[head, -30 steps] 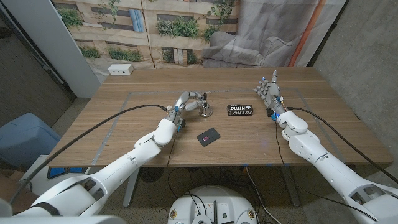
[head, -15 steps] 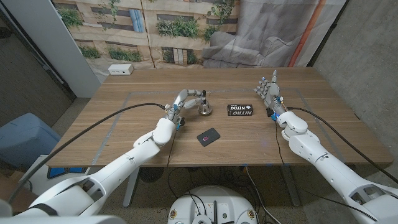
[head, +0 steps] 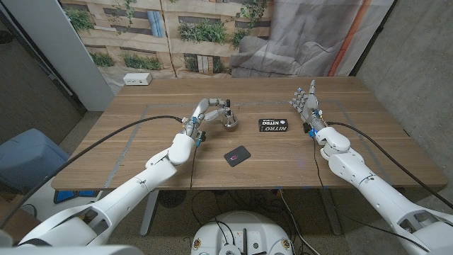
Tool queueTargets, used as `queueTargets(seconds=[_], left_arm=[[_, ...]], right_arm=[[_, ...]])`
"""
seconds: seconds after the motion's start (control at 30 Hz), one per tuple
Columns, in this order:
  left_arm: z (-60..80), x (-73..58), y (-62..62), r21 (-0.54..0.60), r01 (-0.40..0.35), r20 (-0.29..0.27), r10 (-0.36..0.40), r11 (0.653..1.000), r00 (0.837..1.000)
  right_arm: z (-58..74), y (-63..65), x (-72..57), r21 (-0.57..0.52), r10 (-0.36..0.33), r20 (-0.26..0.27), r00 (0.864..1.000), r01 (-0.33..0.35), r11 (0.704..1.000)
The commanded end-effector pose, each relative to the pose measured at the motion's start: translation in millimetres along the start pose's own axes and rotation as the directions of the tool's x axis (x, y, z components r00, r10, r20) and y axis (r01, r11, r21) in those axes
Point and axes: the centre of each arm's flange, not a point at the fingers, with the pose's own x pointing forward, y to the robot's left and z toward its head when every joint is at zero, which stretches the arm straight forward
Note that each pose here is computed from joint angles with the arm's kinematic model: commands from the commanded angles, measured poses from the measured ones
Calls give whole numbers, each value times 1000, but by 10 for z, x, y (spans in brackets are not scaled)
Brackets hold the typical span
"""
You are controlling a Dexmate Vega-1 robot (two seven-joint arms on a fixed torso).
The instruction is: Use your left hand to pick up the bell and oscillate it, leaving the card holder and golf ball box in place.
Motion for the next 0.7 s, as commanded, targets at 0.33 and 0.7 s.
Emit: queueTargets(seconds=[0.33,0.7], left_arm=[[-36,-159,242,68,-39,31,37,997,999],[23,-205,308,155,-75,158,50,985,986]], right_arm=[[1,-2,4,0,0,0,1000,0,1000],[1,-4,2,0,0,0,1000,0,1000]])
